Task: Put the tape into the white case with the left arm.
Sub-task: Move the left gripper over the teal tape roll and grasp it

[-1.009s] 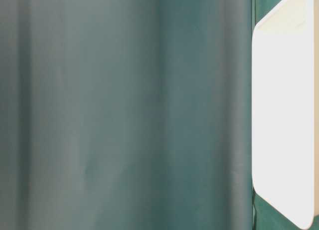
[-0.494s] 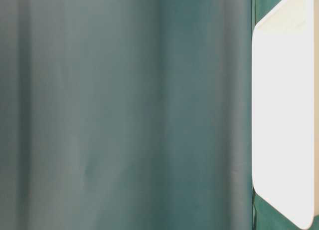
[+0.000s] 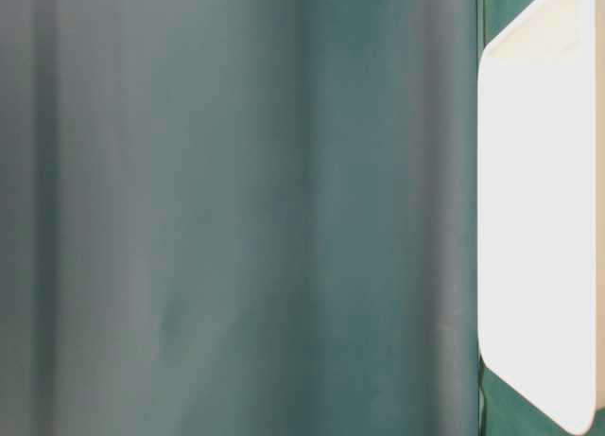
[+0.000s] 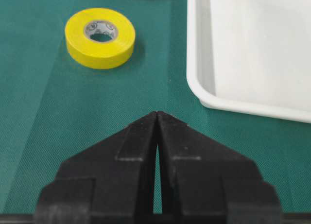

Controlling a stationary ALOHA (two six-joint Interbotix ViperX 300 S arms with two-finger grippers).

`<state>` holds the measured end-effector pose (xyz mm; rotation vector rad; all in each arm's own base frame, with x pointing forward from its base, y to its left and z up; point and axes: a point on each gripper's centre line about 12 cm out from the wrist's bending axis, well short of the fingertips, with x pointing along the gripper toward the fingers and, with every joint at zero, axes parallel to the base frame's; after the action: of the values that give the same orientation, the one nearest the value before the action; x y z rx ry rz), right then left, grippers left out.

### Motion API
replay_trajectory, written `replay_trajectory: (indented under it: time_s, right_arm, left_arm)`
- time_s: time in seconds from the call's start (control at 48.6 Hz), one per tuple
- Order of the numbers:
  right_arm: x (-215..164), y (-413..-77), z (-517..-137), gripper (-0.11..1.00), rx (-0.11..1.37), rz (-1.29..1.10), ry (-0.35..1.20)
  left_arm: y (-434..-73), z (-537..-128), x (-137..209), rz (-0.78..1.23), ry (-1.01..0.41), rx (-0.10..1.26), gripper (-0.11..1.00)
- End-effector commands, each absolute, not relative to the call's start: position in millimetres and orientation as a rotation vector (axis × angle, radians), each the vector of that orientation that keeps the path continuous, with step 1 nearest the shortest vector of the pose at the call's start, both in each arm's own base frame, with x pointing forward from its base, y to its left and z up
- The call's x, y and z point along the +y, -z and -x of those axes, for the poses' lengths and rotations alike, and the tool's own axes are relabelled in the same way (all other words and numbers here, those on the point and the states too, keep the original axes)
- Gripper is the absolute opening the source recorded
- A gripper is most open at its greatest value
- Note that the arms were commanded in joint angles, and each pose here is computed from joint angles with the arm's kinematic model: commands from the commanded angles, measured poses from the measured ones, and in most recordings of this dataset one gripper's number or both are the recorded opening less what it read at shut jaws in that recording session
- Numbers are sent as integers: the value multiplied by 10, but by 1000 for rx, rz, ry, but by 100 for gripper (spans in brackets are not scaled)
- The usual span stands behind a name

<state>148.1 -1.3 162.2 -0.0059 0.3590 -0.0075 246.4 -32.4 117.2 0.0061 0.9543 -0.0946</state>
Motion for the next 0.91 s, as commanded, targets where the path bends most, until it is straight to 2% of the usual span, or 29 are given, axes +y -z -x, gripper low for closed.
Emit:
replay_trajectory:
  time_s: [0.0, 0.659, 0.762, 0.886]
  right_arm:
    - [-18, -1665, -1503, -9, 345, 4, 11]
    - [-16, -1655, -1498, -9, 347, 4, 9]
    - [-16, -1659, -1501, -9, 347, 4, 9]
    - [-16, -1659, -1501, -9, 347, 6, 9]
  left_arm:
    - [-1212, -2539, -313, -4, 90, 928, 100]
    - [-1018, -2590, -301, -6, 82, 969, 97]
    - [-1014, -2589, -301, -6, 81, 971, 83]
    - [-1040, -2594, -302, -2, 80, 963, 46]
